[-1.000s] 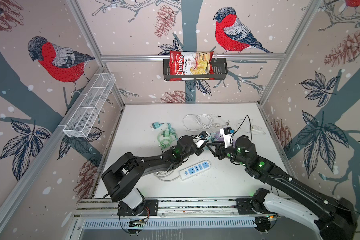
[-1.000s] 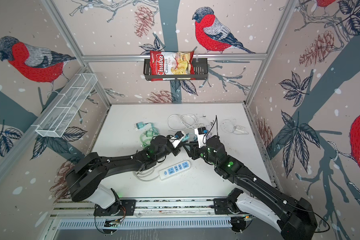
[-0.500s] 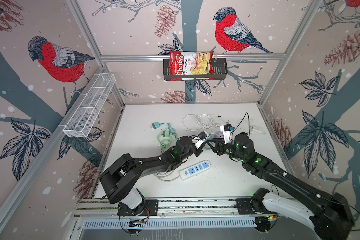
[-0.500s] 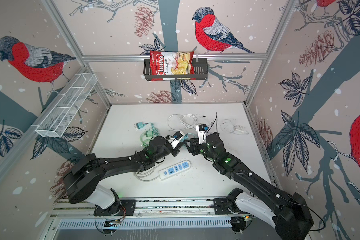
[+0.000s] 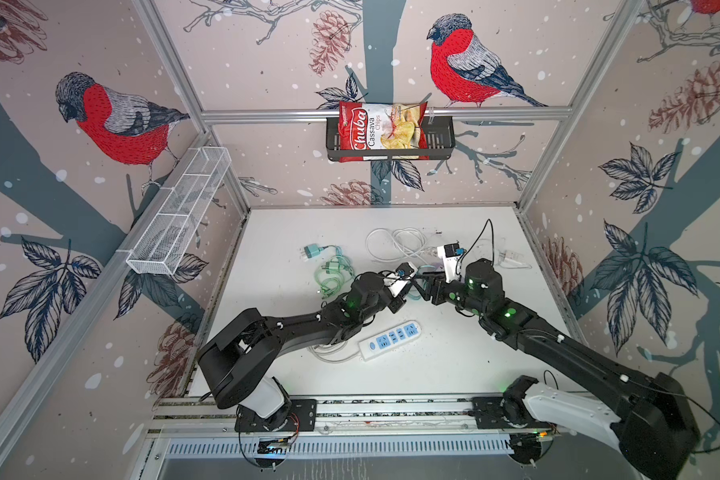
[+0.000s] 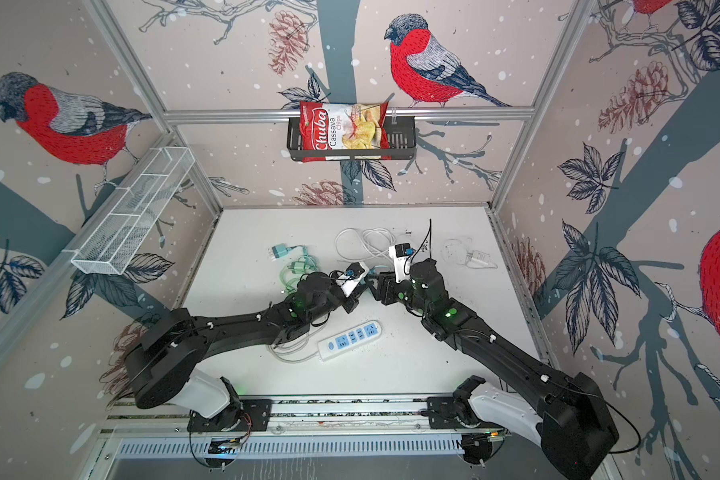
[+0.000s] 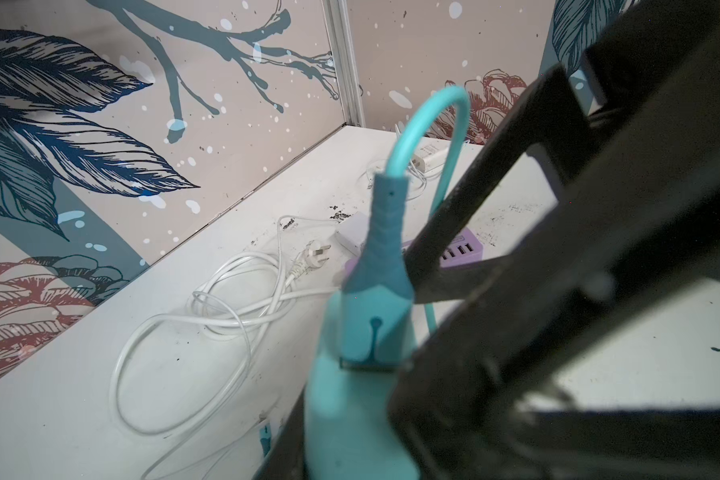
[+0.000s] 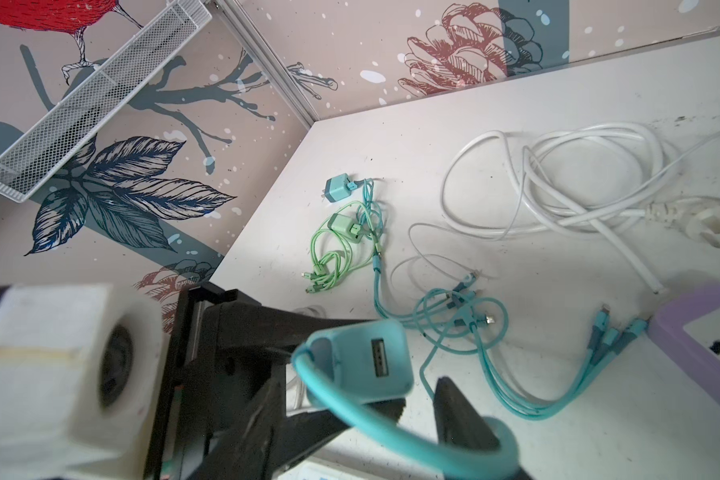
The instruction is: Insert the plug
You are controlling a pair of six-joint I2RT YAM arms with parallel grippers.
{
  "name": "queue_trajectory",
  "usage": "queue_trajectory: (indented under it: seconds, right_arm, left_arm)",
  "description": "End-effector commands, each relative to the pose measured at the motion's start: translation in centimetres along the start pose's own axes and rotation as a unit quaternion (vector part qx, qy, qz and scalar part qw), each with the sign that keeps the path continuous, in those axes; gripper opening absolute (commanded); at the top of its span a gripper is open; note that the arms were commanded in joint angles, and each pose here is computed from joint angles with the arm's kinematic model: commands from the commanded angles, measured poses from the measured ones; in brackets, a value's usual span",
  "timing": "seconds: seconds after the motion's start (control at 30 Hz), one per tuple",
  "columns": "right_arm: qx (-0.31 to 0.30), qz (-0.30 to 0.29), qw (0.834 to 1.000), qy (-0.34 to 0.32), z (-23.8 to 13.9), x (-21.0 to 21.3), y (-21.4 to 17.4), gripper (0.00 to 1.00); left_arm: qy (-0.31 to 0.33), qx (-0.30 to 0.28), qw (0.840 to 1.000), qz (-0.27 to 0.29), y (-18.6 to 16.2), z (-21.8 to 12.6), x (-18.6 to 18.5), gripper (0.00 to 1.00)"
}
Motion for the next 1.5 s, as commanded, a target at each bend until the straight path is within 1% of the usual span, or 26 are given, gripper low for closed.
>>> queue_trajectory:
  seconds: [0.0,0.13,0.23,0.7,0.87,1.0,1.03,1.1,1.2,1.3,1.37,1.43,1.47]
  right_arm:
    - [-0.004,-0.01,1.0,0.024,0.4,0.6,0.5,0.58]
    - [-0.005,-0.011,0.999,0.032,0.5,0.6,0.3,0.58]
    - [-0.007,-0.015,0.999,0.032,0.5,0.6,0.4,0.55]
    - [0.0,-0.024,0.999,0.043,1.5,0.4,-0.1,0.54]
    - [0.0,-0.03,0.998,0.049,1.6,0.5,0.0,0.51]
    - [0.002,-0.036,0.998,0.057,1.8,0.6,-0.2,0.38]
    - [0.001,-0.038,0.997,0.062,1.7,0.7,-0.2,0.37]
    - [-0.005,-0.042,0.996,0.073,1.5,0.8,-0.2,0.31]
    - [-0.008,-0.044,0.996,0.072,1.3,0.9,-0.1,0.26]
    - [-0.014,-0.044,0.997,0.066,1.1,0.9,0.0,0.23]
    - [-0.015,-0.044,0.997,0.063,0.9,0.9,0.1,0.22]
    - [-0.016,-0.044,0.997,0.062,0.9,0.9,0.1,0.22]
    - [-0.016,-0.045,0.997,0.062,0.9,0.9,0.2,0.22]
  left_arm:
    - [-0.006,-0.009,1.0,-0.007,0.4,0.0,0.0,0.15]
    - [-0.007,-0.009,1.0,-0.007,0.4,-0.1,-0.1,0.15]
    - [-0.006,-0.006,1.0,-0.007,0.3,-0.1,-0.1,0.15]
    - [-0.01,-0.001,1.0,-0.007,0.1,-0.1,-0.1,0.15]
    - [-0.017,-0.004,1.0,-0.008,0.0,-0.2,-0.3,0.15]
    - [-0.023,-0.011,1.0,-0.012,0.4,-0.2,-0.3,0.17]
    - [-0.028,-0.012,0.999,-0.013,0.4,-0.2,-0.4,0.18]
    - [-0.033,-0.016,0.999,-0.015,0.5,-0.2,-0.5,0.2]
    - [-0.036,-0.019,0.999,-0.017,0.6,-0.3,-0.5,0.28]
    - [-0.031,-0.022,0.999,-0.018,0.6,-0.4,-0.4,0.35]
    - [-0.031,-0.023,0.999,-0.017,0.6,-0.5,-0.4,0.43]
    - [-0.035,-0.027,0.999,-0.014,0.6,-0.6,-0.5,0.46]
    - [-0.032,-0.029,0.999,-0.015,0.6,-0.7,-0.5,0.49]
Point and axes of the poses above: each gripper's point midway between its finger pads, its own z axis out along the fingers, its own x axis along the line the jaws close on, y = z × x, the point moved 9 cm from there along -z, back along the fingers, and after that the axes turned 3 degrees about z, right-handed, at the moved point
